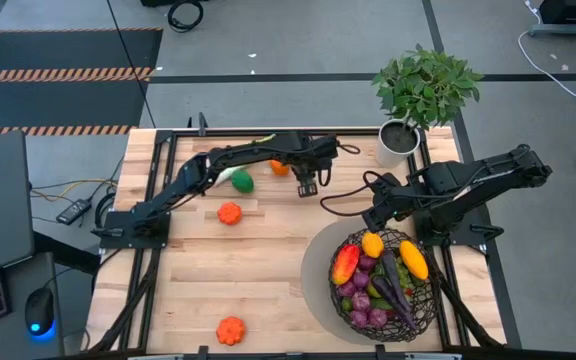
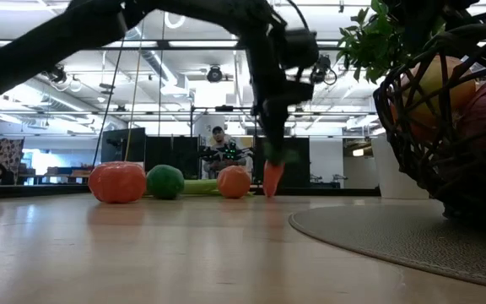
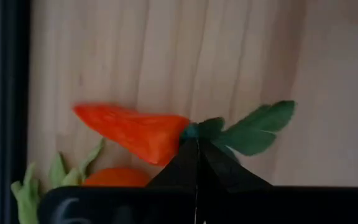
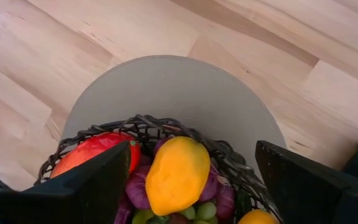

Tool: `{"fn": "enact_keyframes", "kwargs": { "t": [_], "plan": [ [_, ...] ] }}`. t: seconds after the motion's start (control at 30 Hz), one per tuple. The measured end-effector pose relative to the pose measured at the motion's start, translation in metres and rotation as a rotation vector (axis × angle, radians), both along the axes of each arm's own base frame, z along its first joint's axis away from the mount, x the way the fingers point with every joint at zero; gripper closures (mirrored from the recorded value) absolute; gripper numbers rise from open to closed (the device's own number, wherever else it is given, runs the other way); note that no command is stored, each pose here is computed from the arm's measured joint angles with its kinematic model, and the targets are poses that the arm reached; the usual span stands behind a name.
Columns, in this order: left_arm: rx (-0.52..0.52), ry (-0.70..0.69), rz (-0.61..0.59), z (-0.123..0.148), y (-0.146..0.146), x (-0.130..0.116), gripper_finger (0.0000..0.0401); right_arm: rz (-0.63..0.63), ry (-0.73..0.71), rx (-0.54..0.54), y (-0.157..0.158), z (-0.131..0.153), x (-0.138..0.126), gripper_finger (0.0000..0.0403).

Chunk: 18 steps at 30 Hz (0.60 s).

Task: Build produce basket
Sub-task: Put the orange carrot into the black basket

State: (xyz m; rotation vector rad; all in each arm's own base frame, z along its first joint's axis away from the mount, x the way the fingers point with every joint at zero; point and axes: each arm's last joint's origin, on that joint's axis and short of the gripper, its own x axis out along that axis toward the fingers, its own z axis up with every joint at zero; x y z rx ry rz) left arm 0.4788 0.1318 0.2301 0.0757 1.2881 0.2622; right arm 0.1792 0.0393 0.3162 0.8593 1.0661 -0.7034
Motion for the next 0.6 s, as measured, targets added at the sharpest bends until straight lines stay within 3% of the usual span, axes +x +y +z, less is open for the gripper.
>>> {"fn": "enact_keyframes", "kwargs": {
  "t": [0.27, 0.6],
  "plan": [
    [-0.058, -0.218, 0.018, 0.075, -0.011, -0.022, 0.0397, -0.006, 0.005, 0.000, 0.000, 0.000, 0.000, 0.0054],
    [-0.178, -0.626, 0.010, 0.168, -0.026, -0.051, 0.0397, -0.031, -0.004, -0.036, -0.002, 0.001, -0.002, 0.0054]
  ]
}}
